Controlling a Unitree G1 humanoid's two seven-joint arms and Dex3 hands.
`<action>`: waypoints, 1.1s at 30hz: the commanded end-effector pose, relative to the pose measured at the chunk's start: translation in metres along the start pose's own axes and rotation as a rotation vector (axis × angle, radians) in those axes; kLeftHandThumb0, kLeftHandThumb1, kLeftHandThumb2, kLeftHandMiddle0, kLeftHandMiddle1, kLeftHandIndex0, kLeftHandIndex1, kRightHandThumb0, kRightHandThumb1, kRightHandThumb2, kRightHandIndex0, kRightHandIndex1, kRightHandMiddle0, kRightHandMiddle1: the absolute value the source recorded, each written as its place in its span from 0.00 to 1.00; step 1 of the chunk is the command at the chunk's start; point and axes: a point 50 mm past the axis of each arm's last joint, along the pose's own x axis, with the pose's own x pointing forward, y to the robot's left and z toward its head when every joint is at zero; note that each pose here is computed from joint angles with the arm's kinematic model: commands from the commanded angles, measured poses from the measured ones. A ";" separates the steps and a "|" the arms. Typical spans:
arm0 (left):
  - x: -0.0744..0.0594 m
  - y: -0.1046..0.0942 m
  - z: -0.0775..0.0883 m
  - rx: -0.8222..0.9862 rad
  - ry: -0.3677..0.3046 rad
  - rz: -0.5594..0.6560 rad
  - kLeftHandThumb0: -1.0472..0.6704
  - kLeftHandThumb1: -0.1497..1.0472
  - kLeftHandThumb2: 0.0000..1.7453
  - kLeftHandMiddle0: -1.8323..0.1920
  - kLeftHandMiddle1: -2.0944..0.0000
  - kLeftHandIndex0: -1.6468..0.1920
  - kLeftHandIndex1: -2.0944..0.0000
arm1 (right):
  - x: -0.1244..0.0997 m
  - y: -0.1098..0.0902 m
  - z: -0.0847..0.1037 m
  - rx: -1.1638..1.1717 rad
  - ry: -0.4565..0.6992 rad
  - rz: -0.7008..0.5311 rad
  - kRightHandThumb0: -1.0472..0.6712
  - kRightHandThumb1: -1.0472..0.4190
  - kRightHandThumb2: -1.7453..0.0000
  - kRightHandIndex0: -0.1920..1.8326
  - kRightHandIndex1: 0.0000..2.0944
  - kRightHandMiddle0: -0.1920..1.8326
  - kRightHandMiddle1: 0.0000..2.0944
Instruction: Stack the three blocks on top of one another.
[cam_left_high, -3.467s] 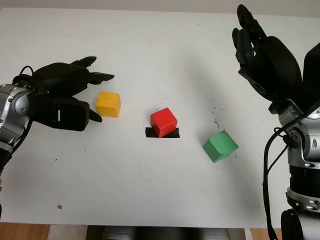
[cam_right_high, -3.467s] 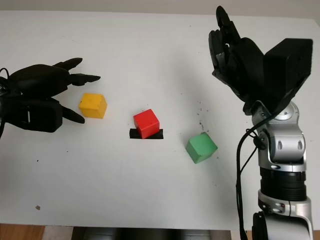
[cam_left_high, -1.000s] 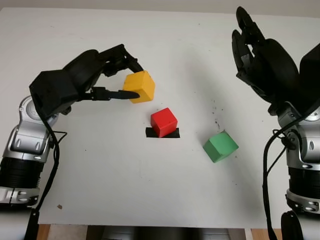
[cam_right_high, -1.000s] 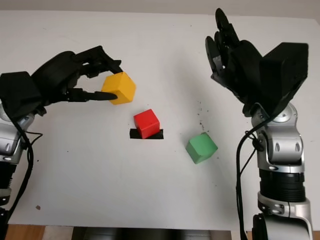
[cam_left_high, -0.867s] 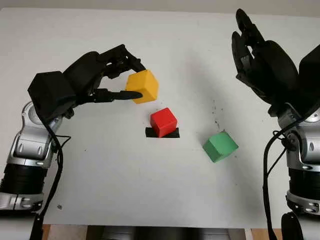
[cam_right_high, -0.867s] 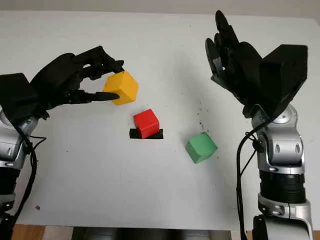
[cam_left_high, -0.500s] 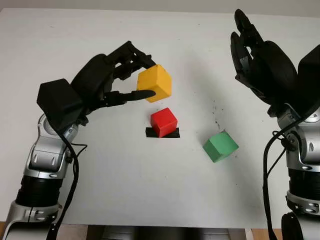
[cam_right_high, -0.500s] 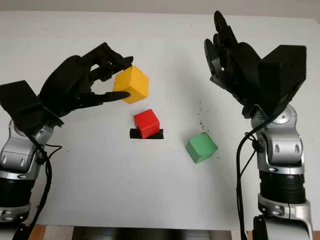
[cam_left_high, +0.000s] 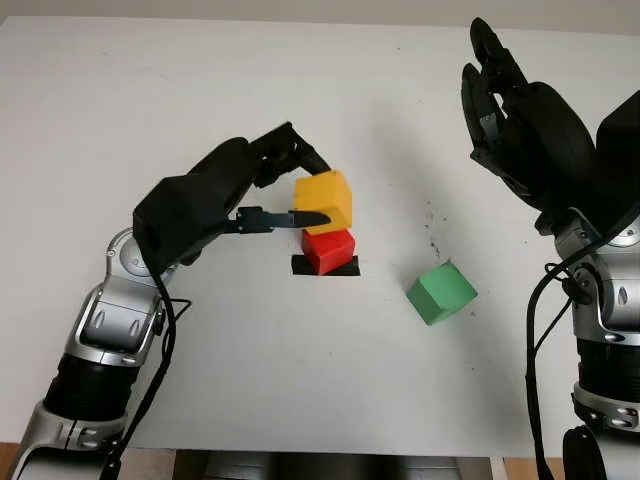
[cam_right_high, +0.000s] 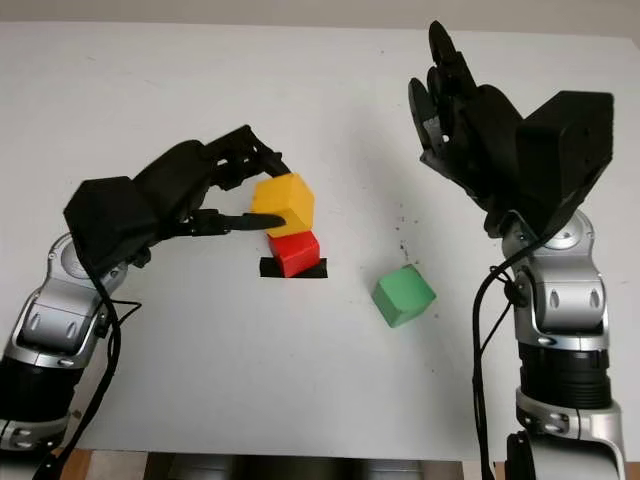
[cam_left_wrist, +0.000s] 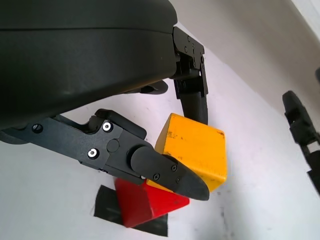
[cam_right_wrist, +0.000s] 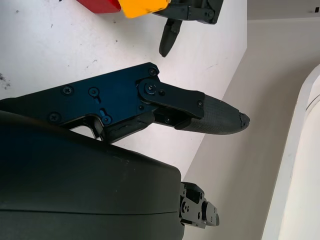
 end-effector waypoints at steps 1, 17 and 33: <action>0.002 0.005 0.014 0.062 -0.041 -0.014 0.40 0.99 0.03 0.77 0.98 0.76 0.10 | -0.001 0.004 0.004 0.002 -0.021 0.008 0.21 0.00 0.62 0.00 0.00 0.00 0.00; 0.007 0.012 0.026 0.131 -0.042 -0.058 0.42 0.97 0.03 0.76 0.97 0.76 0.10 | -0.002 0.006 0.002 0.017 -0.025 -0.008 0.22 0.00 0.62 0.00 0.00 0.00 0.00; 0.009 0.017 0.027 0.136 -0.039 -0.145 0.38 0.99 0.03 0.78 0.98 0.78 0.10 | -0.002 0.007 0.002 0.019 -0.025 -0.010 0.23 0.00 0.60 0.00 0.00 0.00 0.00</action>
